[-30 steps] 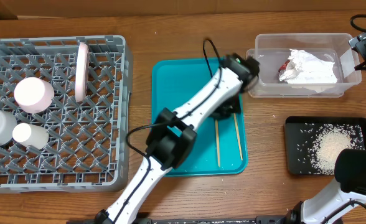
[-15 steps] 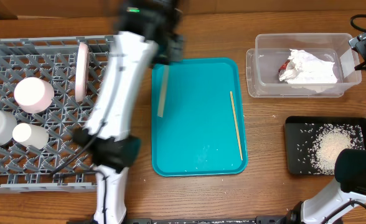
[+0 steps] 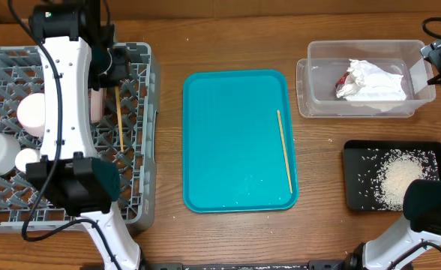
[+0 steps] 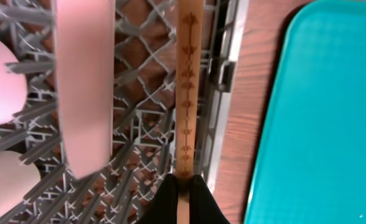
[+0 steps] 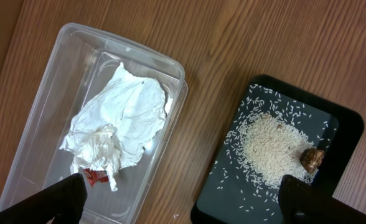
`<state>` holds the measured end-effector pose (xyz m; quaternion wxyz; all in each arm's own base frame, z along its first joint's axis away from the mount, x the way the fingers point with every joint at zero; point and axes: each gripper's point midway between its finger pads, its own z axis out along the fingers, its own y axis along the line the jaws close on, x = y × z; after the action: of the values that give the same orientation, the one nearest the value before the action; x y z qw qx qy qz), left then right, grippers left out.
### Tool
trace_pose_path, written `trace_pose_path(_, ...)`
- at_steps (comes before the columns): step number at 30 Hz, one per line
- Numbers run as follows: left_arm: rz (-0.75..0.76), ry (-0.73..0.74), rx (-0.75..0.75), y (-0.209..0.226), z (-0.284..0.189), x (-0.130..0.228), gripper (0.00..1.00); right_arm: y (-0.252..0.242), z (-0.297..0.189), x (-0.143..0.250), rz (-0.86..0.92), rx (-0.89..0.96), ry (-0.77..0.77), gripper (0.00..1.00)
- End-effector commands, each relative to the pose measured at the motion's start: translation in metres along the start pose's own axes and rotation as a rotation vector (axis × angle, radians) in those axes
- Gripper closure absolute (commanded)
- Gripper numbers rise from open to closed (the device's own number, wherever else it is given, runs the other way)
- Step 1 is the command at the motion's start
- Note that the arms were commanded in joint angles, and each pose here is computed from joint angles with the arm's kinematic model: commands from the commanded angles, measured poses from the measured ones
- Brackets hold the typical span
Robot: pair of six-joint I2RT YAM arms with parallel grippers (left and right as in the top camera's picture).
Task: Sort waste into correct bins and load items into the dishwasher
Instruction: 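Carry the chopstick to the rack and insert it upright, then release the chopstick and reach the left gripper back to the tray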
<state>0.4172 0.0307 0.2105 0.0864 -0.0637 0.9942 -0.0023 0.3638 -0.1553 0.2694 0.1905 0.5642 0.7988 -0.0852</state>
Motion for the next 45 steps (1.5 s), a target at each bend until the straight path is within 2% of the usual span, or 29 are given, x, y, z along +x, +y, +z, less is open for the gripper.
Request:
trace_pose_path(1, 0.086, 0.005, 0.084, -0.010, 0.014, -0.001, 0.96, -0.003, -0.008, -0.005, 0.007, -0.010, -0.023, 0.00)
trace_pose_path(8, 0.091, -0.002, 0.105, -0.012, 0.037, -0.007, 0.96, -0.003, -0.008, -0.005, 0.007, -0.010, -0.023, 0.00)
trace_pose_path(18, 0.080, 0.058, 0.140, -0.017, 0.081, 0.007, 0.96, -0.003, -0.008, -0.005, 0.007, -0.010, -0.023, 0.00)
trace_pose_path(20, 0.077, 0.057, 0.136, -0.015, 0.081, 0.007, 0.91, -0.003, -0.008, -0.005, 0.007, -0.010, -0.023, 0.00)
trace_pose_path(21, 0.075, 0.056, 0.136, -0.014, 0.080, 0.006, 0.82, -0.003, -0.008, -0.005, 0.007, -0.010, -0.023, 0.00)
trace_pose_path(22, 0.074, 0.056, 0.136, -0.014, 0.080, 0.006, 0.62, -0.003, -0.008, -0.005, 0.007, -0.011, -0.022, 0.00)
trace_pose_path(24, 0.073, 0.055, 0.136, -0.013, 0.080, 0.006, 0.10, -0.003, -0.008, -0.005, 0.007, -0.010, -0.023, 0.00)
trace_pose_path(25, 0.073, 0.053, 0.136, -0.013, 0.078, 0.005, 0.00, -0.003, -0.008, -0.005, 0.007, -0.010, -0.023, 0.00)
trace_pose_path(29, 0.071, 0.022, 0.136, -0.014, 0.058, -0.002, 0.00, -0.003, -0.008, -0.005, 0.007, -0.010, -0.023, 0.00)
trace_pose_path(33, 0.037, -0.056, 0.149, -0.017, 0.014, -0.017, 0.00, -0.003, -0.008, -0.005, 0.007, -0.011, -0.023, 0.00)
trace_pose_path(36, 0.047, -0.125, 0.203, -0.028, -0.021, -0.025, 0.06, -0.003, -0.008, -0.005, 0.007, -0.011, -0.022, 0.00)
trace_pose_path(40, 0.086, -0.192, 0.365, -0.061, -0.061, -0.026, 0.25, -0.003, -0.008, -0.005, 0.007, -0.010, -0.023, 0.00)
trace_pose_path(45, 0.195, -0.150, 0.697, -0.142, -0.092, -0.005, 0.23, -0.003, -0.008, -0.005, 0.007, -0.011, -0.022, 0.00)
